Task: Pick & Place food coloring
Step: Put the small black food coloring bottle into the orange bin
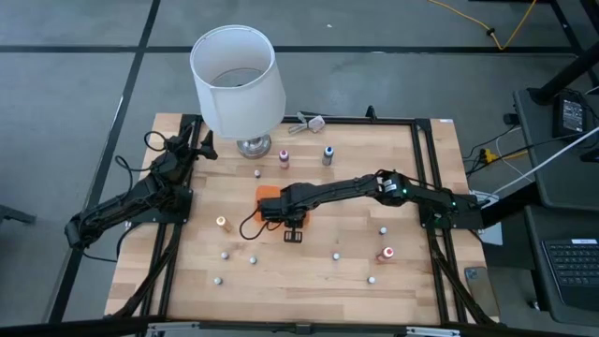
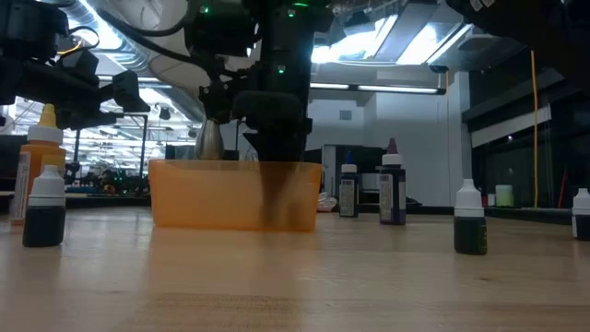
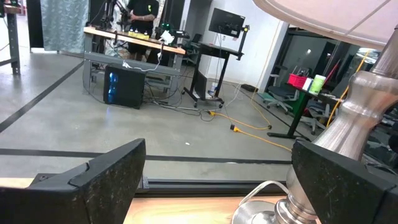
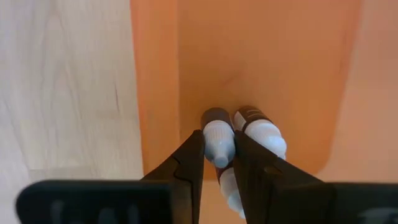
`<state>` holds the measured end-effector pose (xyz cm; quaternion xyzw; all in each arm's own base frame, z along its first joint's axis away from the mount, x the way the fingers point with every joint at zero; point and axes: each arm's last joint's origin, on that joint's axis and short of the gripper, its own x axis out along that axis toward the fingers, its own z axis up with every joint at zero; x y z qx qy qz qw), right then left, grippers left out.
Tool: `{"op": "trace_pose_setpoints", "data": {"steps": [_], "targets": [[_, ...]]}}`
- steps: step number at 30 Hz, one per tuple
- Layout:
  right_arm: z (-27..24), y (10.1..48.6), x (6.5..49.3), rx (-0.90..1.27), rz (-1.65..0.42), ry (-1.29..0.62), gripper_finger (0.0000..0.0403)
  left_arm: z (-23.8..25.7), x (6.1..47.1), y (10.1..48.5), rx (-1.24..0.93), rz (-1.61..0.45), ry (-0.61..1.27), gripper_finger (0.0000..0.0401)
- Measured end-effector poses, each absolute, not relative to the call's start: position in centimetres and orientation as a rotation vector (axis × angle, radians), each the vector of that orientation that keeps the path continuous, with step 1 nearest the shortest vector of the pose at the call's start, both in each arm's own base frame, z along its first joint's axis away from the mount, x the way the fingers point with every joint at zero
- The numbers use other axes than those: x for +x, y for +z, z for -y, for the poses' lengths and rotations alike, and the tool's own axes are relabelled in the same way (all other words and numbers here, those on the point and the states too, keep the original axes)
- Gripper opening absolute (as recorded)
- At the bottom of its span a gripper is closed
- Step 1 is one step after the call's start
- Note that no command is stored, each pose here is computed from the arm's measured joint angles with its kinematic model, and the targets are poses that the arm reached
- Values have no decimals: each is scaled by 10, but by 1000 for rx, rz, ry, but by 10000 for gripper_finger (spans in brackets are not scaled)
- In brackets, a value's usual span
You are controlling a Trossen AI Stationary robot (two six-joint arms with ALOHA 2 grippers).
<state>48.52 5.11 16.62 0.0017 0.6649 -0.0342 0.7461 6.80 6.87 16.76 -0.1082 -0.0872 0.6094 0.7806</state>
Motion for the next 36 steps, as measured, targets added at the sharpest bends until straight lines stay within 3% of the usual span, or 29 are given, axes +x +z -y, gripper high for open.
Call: {"op": "trace_pose_setpoints", "data": {"steps": [9, 22, 29, 36], "targets": [[-50, 171, 484, 3, -1465, -75, 113, -69, 68, 167, -234, 188, 1316, 391], [-47, 208, 481, -15, -1465, -100, 177, -69, 68, 167, -234, 188, 1317, 391], [-44, 244, 463, 100, -1419, -253, 178, -69, 68, 168, -234, 188, 1316, 391], [-39, 260, 427, 305, -1369, -528, 178, -69, 68, 168, -234, 188, 1316, 391]]}}
